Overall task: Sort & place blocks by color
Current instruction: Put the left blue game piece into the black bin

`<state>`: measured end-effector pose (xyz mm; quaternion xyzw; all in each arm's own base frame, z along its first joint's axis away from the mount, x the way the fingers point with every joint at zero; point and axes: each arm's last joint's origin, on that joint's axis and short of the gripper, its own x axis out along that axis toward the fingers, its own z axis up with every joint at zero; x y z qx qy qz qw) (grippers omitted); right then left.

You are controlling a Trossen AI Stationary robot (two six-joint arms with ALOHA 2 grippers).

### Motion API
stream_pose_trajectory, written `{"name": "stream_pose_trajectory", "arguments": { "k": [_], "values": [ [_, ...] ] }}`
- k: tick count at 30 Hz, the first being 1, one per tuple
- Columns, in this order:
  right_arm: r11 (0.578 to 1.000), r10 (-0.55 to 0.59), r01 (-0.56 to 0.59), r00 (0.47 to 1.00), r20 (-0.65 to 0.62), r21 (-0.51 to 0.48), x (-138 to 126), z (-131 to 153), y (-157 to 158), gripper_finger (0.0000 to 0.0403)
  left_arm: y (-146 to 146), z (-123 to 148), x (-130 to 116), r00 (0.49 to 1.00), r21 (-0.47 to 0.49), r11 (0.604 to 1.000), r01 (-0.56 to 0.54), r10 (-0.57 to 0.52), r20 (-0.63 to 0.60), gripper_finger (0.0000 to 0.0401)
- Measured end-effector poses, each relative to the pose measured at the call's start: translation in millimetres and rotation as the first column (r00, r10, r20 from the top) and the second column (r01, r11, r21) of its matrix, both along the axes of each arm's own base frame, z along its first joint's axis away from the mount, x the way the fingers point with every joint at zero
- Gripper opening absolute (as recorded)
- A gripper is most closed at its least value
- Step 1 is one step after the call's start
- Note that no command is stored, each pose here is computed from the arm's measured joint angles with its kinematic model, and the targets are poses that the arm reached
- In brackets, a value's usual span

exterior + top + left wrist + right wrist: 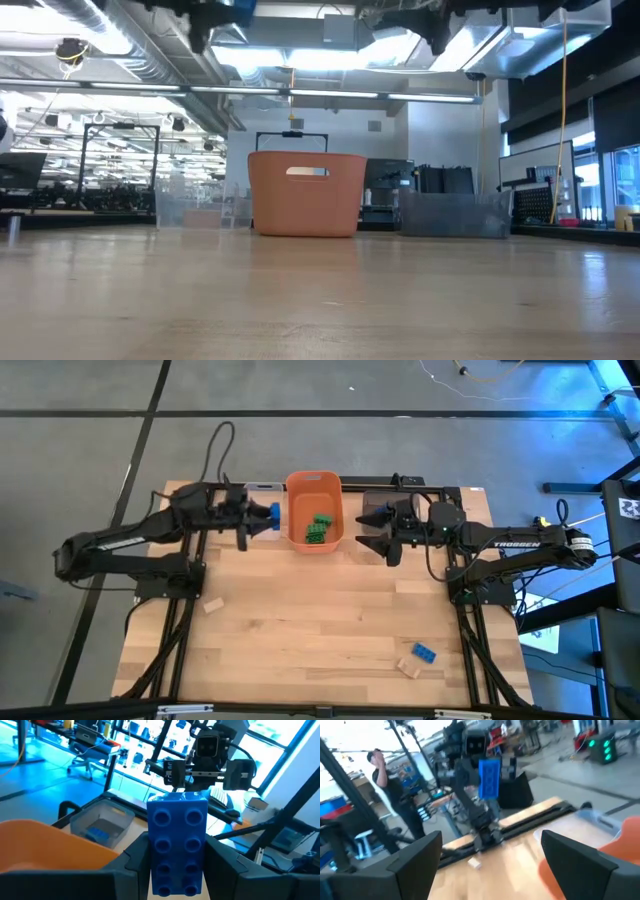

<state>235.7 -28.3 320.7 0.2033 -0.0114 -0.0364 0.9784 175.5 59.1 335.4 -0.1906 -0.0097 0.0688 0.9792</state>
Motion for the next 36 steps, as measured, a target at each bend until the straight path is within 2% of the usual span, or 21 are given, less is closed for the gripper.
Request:
{"name": "stream_pose_trajectory", "arguments": {
  "k": [6, 13, 18, 27, 36],
  "values": [
    [1.0, -0.013, 0.013, 0.999, 0.051, -0.003, 14, -4, -2, 0.0341, 8, -12, 38, 0.999, -0.015, 0.999, 0.028, -0.027, 0.041, 0.0125],
    [0.999, 0.046, -0.046, 0.999, -0.002, 0.012, 46, -33, 5, 0.0341, 8, -32, 83, 0.989, -0.029, 0.996, 0.084, -0.08, 0.124, 0.0125],
    [0.995, 0.086, -0.083, 0.995, -0.045, 0.054, 63, -53, 12, 0.0341, 1, -51, 105, 0.989, -0.054, 0.993, 0.101, -0.094, 0.114, 0.0125],
    [0.996, 0.059, -0.057, 0.998, -0.032, 0.073, 74, -66, 11, 0.0331, -18, -59, 118, 0.981, -0.083, 0.985, 0.149, -0.137, 0.135, 0.0125],
    [0.993, 0.07, -0.075, 0.996, 0.055, 0.092, 79, -53, 14, 0.0292, -24, -57, 118, 0.978, -0.079, 0.985, 0.156, -0.143, 0.154, 0.0125]
  ]
}}
